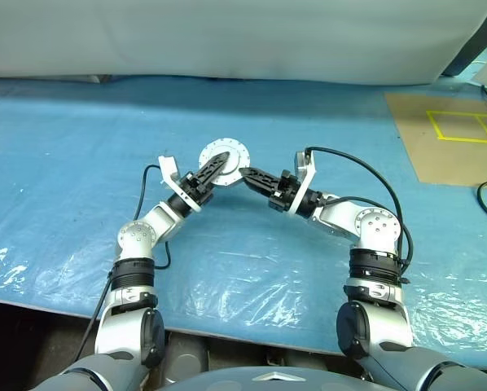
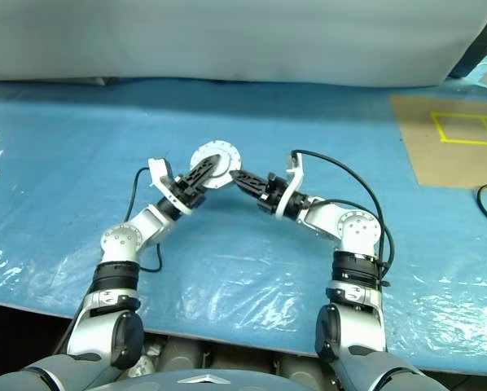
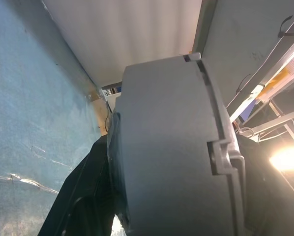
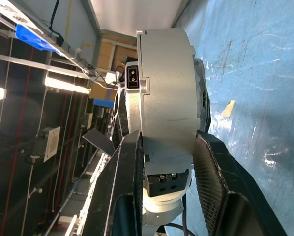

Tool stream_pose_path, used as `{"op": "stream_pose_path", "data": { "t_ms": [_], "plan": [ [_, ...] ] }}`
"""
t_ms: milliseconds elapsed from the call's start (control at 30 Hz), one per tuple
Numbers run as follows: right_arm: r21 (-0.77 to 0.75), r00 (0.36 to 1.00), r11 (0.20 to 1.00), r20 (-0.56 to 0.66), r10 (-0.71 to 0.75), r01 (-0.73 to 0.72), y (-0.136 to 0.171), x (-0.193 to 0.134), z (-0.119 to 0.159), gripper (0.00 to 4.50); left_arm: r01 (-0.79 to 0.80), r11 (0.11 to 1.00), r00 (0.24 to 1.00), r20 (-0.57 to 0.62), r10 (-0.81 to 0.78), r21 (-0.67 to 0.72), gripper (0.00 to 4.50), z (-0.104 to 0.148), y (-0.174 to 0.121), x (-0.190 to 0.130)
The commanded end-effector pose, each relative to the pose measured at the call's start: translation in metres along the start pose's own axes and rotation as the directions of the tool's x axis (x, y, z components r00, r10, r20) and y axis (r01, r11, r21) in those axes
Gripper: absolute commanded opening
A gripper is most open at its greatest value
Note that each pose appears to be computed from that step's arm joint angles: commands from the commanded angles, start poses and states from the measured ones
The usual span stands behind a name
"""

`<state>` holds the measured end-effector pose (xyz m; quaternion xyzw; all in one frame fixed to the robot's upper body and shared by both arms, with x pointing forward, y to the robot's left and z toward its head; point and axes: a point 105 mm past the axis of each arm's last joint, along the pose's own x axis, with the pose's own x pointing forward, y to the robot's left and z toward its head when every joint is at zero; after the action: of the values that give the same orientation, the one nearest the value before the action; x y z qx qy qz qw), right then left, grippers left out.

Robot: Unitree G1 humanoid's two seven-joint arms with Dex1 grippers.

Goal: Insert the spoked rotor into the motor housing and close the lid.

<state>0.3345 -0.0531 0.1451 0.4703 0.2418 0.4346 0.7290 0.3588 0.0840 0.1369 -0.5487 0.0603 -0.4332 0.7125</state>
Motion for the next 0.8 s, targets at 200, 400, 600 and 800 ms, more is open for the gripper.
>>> {"op": "stream_pose_path", "data": {
  "t_ms": [200, 400, 600, 800],
  "plan": [
    [-0.005, 0.998, 0.998, -0.003, 0.062, -0.062, 0.010, -0.001, 0.004, 2.74, 0.016, 0.994, 0.986, 0.163, -0.033, 0.107, 2.61, 0.053, -0.021, 0.001],
    [-0.015, 1.000, 1.000, 0.002, 0.008, -0.008, -0.002, -0.006, 0.002, 2.74, -0.142, 0.964, 0.928, 0.370, 0.050, 0.225, 2.61, 0.107, -0.016, -0.023],
    [-0.018, 0.998, 0.998, -0.009, -0.065, 0.065, -0.018, -0.009, -0.005, 2.74, -0.507, 0.810, 0.795, 0.523, 0.308, 0.294, 2.61, 0.148, 0.024, -0.070],
    [-0.038, 0.996, 0.996, -0.009, -0.084, 0.084, -0.022, -0.010, -0.004, 2.74, -0.626, 0.717, 0.717, 0.588, 0.375, 0.307, 2.61, 0.168, 0.034, -0.096]
  ]
}}
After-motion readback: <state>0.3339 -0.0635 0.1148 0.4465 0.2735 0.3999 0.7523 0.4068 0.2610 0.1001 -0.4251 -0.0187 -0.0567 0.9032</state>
